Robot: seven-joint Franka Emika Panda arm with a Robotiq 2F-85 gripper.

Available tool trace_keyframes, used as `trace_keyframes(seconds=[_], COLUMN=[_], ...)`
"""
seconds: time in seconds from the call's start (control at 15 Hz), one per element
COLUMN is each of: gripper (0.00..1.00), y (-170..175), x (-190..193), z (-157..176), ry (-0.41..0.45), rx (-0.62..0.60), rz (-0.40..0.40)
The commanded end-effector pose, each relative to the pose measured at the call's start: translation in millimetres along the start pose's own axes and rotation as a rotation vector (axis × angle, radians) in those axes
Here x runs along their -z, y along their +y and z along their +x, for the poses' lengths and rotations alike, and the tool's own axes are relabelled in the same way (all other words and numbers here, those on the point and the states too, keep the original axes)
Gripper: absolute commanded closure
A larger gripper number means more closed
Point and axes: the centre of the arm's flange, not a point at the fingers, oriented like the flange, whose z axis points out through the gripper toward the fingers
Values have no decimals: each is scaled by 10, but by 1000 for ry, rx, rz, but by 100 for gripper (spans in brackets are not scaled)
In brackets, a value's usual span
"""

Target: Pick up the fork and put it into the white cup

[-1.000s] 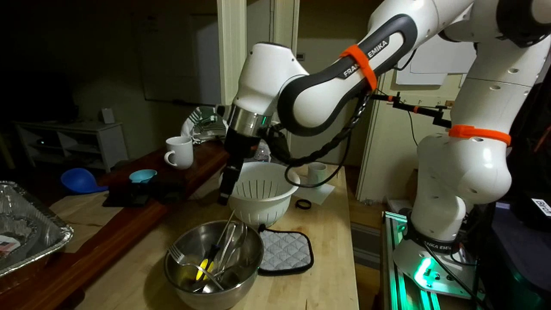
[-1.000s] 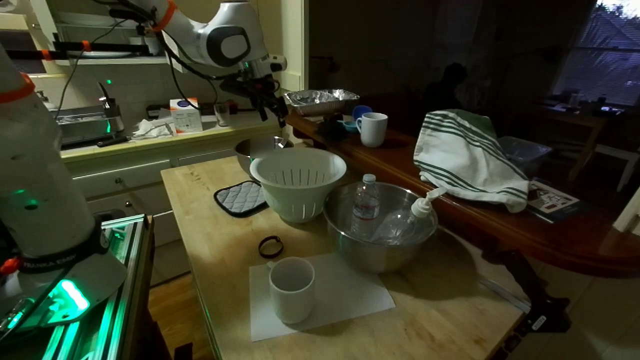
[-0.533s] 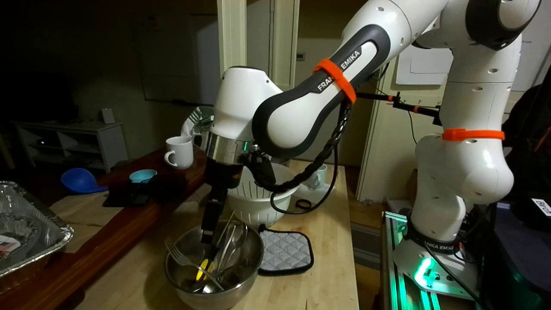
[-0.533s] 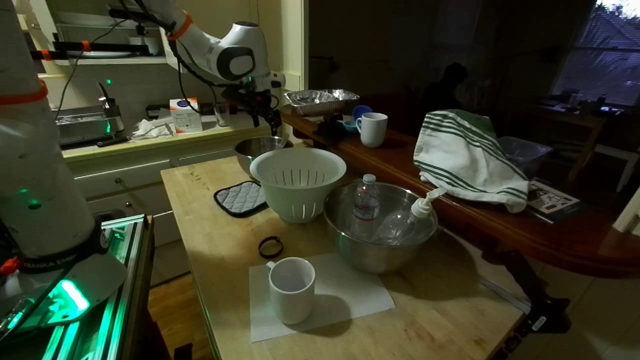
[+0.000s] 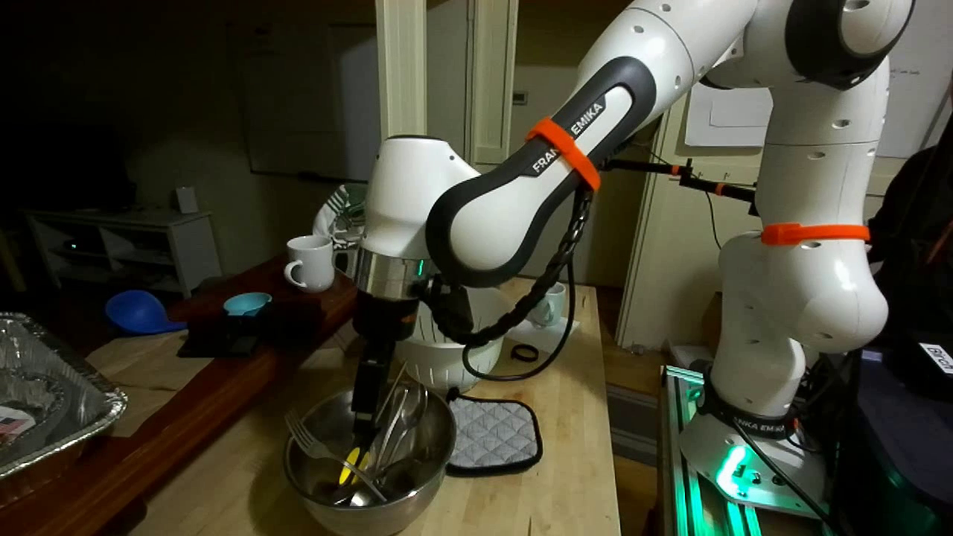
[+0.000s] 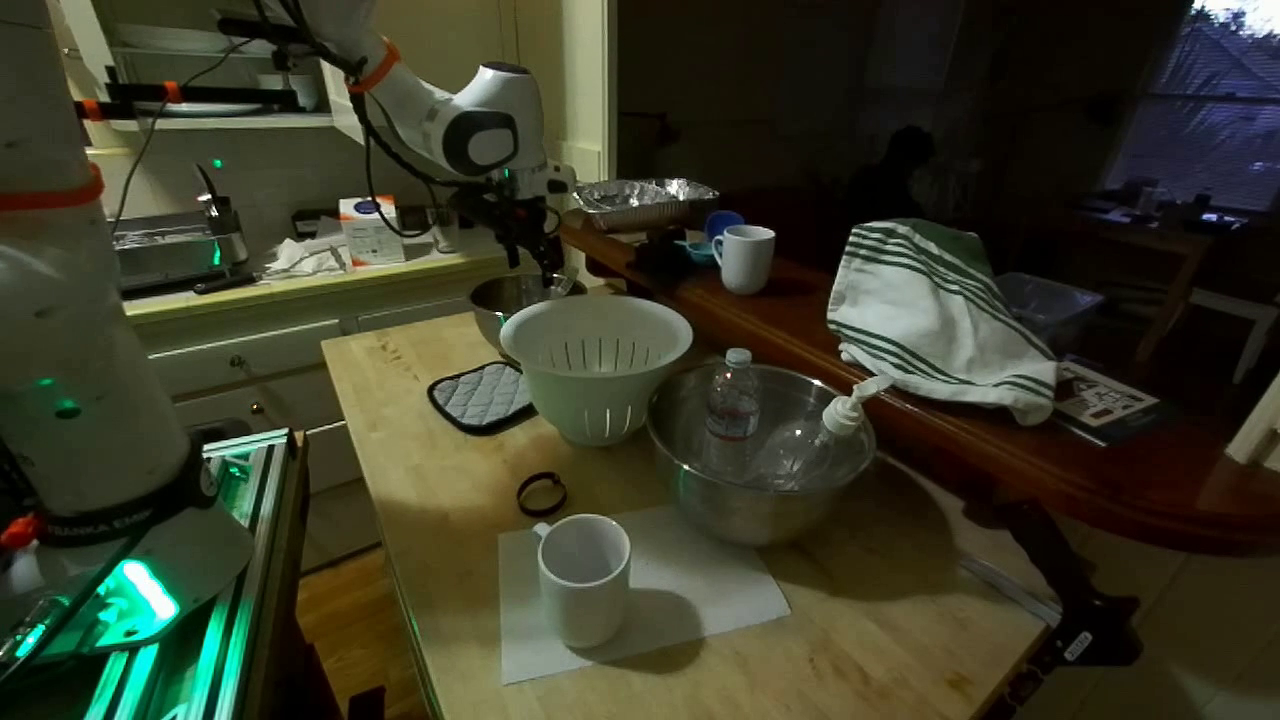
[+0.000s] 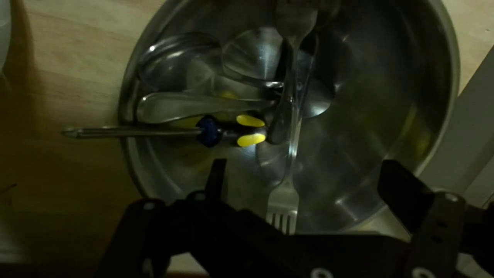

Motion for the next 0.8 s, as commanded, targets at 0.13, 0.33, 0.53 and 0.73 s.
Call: trace_keyframes(seconds=[0.13, 0.33, 0.53, 0.73], gripper=[0, 0, 13, 35], y=[202, 160, 156, 123], x=[-437, -619, -746, -773], z=[192, 272, 314, 383], ry=[-11, -50, -60, -54], rx=[-13, 6, 9, 20], rz=[26, 49, 66, 68])
